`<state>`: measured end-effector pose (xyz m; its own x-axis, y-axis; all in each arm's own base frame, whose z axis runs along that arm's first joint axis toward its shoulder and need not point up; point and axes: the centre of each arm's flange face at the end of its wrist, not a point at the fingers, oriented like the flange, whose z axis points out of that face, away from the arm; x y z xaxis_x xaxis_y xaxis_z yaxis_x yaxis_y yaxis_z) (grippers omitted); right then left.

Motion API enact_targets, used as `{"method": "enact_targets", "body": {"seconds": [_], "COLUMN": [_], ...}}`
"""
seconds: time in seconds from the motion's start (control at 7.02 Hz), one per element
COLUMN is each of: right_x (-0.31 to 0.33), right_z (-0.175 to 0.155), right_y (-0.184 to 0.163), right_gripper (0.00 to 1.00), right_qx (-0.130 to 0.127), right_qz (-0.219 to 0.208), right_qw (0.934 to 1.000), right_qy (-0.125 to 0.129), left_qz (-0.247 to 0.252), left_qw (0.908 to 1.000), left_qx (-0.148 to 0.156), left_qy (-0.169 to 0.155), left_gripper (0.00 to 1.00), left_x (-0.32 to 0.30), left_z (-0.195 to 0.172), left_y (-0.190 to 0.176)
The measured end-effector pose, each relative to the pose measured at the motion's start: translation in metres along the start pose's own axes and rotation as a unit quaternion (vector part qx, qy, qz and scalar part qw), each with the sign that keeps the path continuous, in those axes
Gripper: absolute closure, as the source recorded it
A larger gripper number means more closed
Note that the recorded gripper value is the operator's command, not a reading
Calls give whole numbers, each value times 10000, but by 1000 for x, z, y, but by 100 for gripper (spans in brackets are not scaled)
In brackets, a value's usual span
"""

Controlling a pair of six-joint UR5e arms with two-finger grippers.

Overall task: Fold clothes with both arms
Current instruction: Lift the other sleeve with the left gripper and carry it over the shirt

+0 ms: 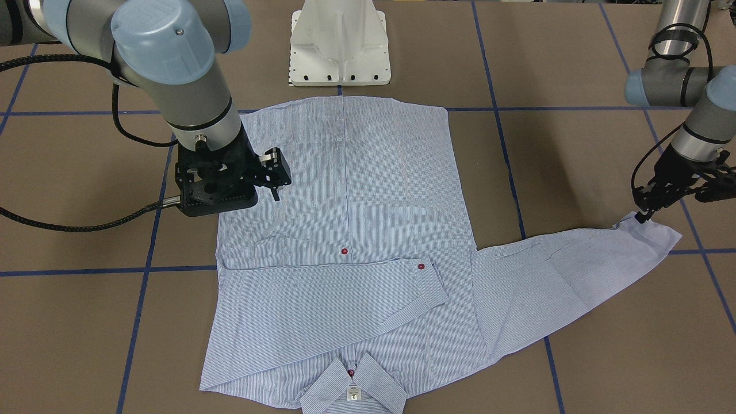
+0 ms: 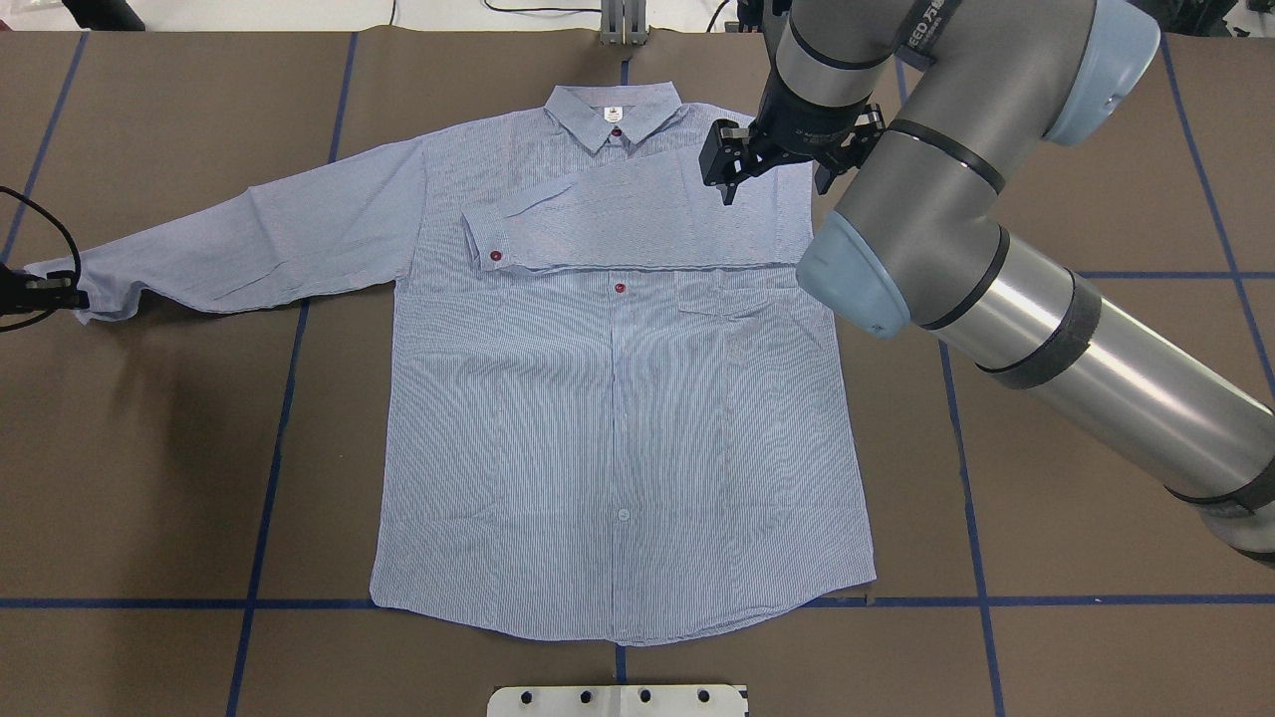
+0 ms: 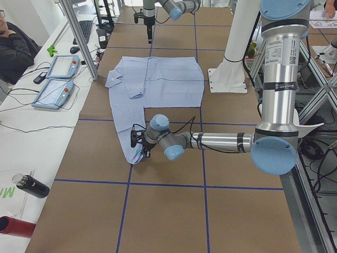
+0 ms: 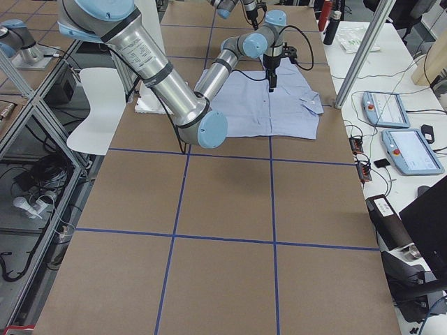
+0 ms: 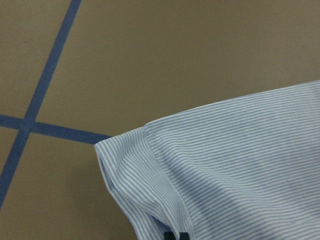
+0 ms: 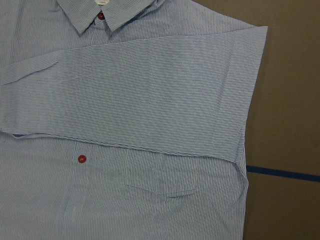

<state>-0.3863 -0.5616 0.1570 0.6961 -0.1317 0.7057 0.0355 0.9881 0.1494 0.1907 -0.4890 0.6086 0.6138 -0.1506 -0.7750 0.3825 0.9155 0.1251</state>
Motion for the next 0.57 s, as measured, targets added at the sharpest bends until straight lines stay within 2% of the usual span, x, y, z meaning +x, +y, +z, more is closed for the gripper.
{"method": "enact_targets", "body": {"seconds": [0.28,0.57], "right_x": [10,18], "right_z": [-1,-4], "right_y": [-3,-7], "right_gripper": [1,1], "right_qx": [-4,-1], "right_qz": [51,107], "right_qw": [10000,9999], "right_qy": [9,-1], "left_qz": [-8,-143], "left_qw": [9999,9999], "left_qx": [65,55], "left_qy": [106,77], "left_gripper": [100,100], "left_x": [53,142], "left_z": [-24,-59], "left_y": [-19,-52]}}
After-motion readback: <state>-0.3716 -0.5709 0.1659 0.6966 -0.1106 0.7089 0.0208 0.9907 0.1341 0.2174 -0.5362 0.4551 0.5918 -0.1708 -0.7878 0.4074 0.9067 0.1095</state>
